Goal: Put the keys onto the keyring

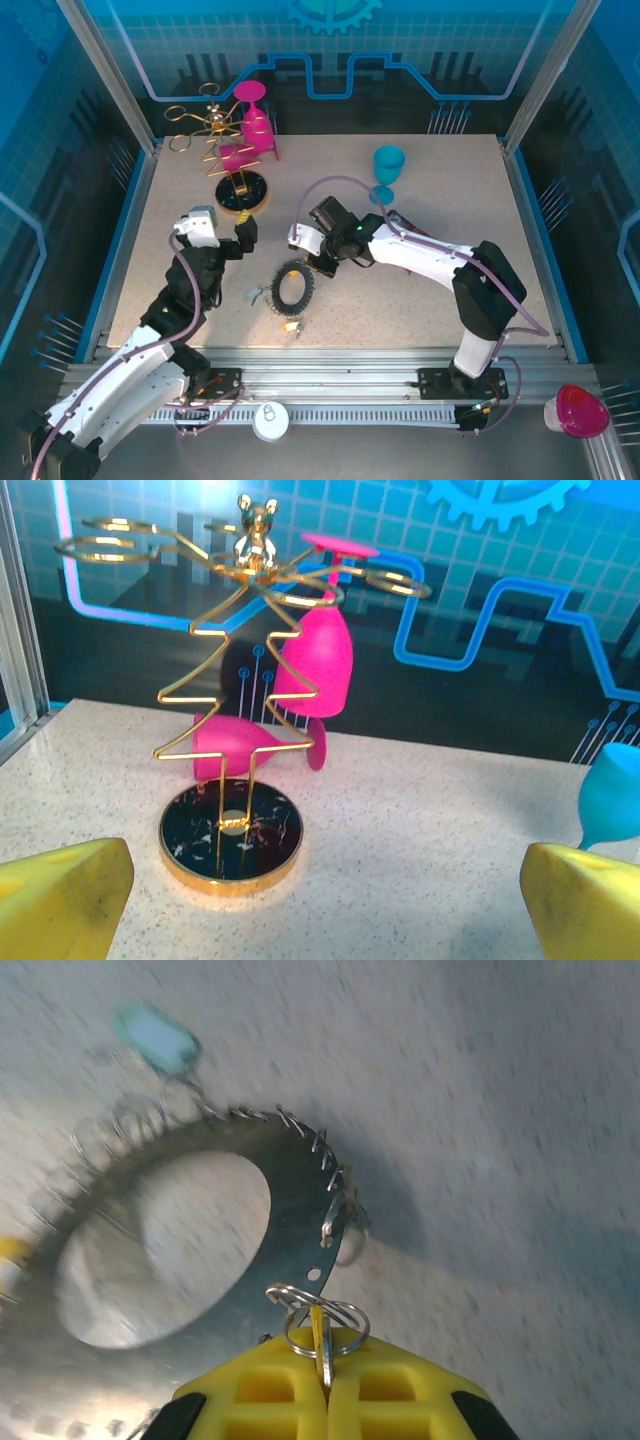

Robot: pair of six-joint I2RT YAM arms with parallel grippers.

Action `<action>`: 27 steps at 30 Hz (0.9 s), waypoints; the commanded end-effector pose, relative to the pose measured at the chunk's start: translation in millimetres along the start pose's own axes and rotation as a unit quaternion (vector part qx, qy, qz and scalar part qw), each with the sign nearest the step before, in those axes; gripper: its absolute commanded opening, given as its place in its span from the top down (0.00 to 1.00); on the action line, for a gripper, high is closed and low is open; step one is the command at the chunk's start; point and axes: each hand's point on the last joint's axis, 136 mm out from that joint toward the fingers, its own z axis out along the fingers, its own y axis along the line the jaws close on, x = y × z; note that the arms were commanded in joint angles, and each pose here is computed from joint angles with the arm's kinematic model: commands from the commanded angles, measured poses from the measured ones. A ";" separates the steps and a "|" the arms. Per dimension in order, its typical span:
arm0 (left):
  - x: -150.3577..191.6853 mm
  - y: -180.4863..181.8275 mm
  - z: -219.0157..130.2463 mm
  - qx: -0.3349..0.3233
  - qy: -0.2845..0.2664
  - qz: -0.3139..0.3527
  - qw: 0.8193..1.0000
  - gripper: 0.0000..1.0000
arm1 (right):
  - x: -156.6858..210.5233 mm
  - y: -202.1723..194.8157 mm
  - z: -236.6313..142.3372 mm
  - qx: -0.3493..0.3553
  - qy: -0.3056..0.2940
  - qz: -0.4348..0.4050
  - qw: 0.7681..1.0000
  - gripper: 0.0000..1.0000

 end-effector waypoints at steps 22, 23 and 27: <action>54.2 42.8 36.3 -0.052 0.094 0.049 0.993 0.01 | 121.5 -75.3 -77.0 0.179 0.102 0.113 0.972 0.63; 57.5 45.6 38.2 -0.052 0.097 0.056 0.992 0.01 | 122.7 -81.3 -87.9 0.188 0.065 0.154 0.968 0.63; 81.8 63.6 47.4 -0.050 0.115 0.065 0.990 0.01 | 154.3 -105.4 -130.1 0.241 -0.101 0.323 0.910 0.55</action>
